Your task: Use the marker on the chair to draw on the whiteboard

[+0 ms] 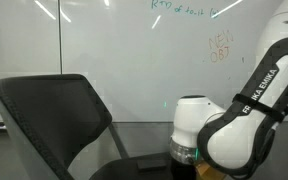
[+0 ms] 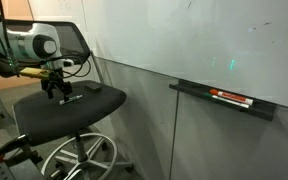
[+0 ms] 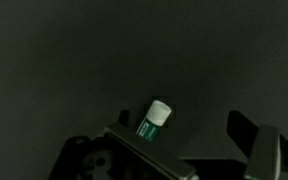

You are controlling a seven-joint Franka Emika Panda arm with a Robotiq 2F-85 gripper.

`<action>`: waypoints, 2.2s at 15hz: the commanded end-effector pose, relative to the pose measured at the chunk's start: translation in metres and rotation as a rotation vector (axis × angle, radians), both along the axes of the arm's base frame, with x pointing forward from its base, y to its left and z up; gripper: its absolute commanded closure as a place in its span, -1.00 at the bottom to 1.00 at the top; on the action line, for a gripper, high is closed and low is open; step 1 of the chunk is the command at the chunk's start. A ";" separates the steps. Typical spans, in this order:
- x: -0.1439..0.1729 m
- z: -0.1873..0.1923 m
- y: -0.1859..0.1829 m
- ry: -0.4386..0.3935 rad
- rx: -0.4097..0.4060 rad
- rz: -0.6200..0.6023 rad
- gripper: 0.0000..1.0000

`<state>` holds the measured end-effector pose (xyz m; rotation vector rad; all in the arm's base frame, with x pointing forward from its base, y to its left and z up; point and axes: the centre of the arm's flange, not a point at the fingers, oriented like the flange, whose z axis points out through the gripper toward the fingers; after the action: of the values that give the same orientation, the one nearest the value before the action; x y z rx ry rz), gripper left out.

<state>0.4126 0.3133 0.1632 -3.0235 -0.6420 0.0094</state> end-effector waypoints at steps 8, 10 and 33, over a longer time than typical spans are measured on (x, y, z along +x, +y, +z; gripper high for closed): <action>0.038 -0.024 0.002 -0.064 -0.051 0.042 -0.94; 0.041 -0.024 0.000 -0.069 -0.057 0.046 -0.46; 0.049 0.032 -0.031 0.023 -0.146 0.029 0.89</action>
<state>0.4566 0.2858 0.1667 -3.1417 -0.6959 0.0970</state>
